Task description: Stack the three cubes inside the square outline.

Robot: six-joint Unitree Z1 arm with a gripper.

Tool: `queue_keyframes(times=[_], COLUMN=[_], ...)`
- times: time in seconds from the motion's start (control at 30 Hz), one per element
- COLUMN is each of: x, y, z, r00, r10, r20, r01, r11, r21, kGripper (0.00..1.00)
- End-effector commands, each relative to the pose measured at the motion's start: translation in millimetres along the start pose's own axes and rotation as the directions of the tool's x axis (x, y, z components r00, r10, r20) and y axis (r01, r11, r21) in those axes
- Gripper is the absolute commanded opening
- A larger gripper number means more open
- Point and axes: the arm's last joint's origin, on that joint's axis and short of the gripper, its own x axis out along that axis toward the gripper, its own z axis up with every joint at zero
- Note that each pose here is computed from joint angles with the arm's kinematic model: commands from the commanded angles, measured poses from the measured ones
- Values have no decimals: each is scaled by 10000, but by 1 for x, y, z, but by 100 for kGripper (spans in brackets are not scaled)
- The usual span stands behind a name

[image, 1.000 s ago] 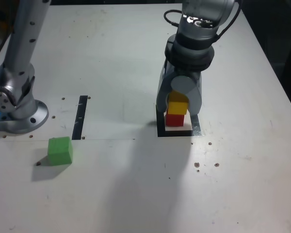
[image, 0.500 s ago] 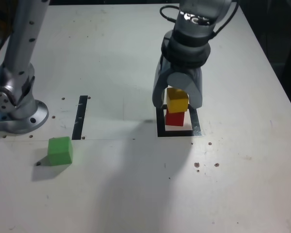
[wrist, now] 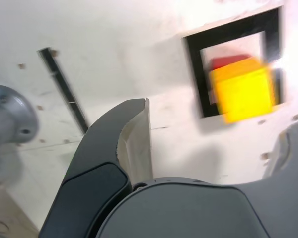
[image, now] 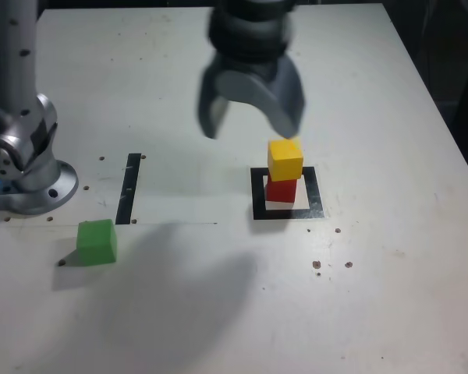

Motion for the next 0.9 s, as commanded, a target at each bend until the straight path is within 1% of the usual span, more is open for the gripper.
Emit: queue_keyframes(times=[0.0,0.07,0.13,0.17,0.27,0.37,0.43,0.47,0.5,0.6,0.7,0.8,0.87], x=[-1,4,10,15,26,38,46,50,52,54,54,56,61], y=[-4,-8,-13,-16,-26,-40,-50,-54,-58,-68,-78,-91,-101], z=[-17,-33,-49,-59,-80,-98,-107,-110,-113,-119,-123,-126,-129], r00=[10000,9995,9979,9961,9916,9850,9808,9790,9780,9789,9779,9746,9704], r10=[18,-34,-135,-205,-285,-403,-549,-661,-772,-1053,-1260,-1369,-1364], r20=[-80,-322,-640,-860,-1260,-1679,-1870,-1926,-1936,-1753,-1668,-1772,-1991], r01=[-16,42,155,232,281,269,306,372,450,731,957,1068,1053], r11=[9999,9997,9994,9993,9996,9963,9910,9880,9852,9808,9792,9797,9816], r21=[151,257,315,304,-51,-812,-1306,-1501,-1654,-1810,-1787,-1698,-1592], kGripper=[99,99,99,99,97,94,93,93,93,93,93,93,93])
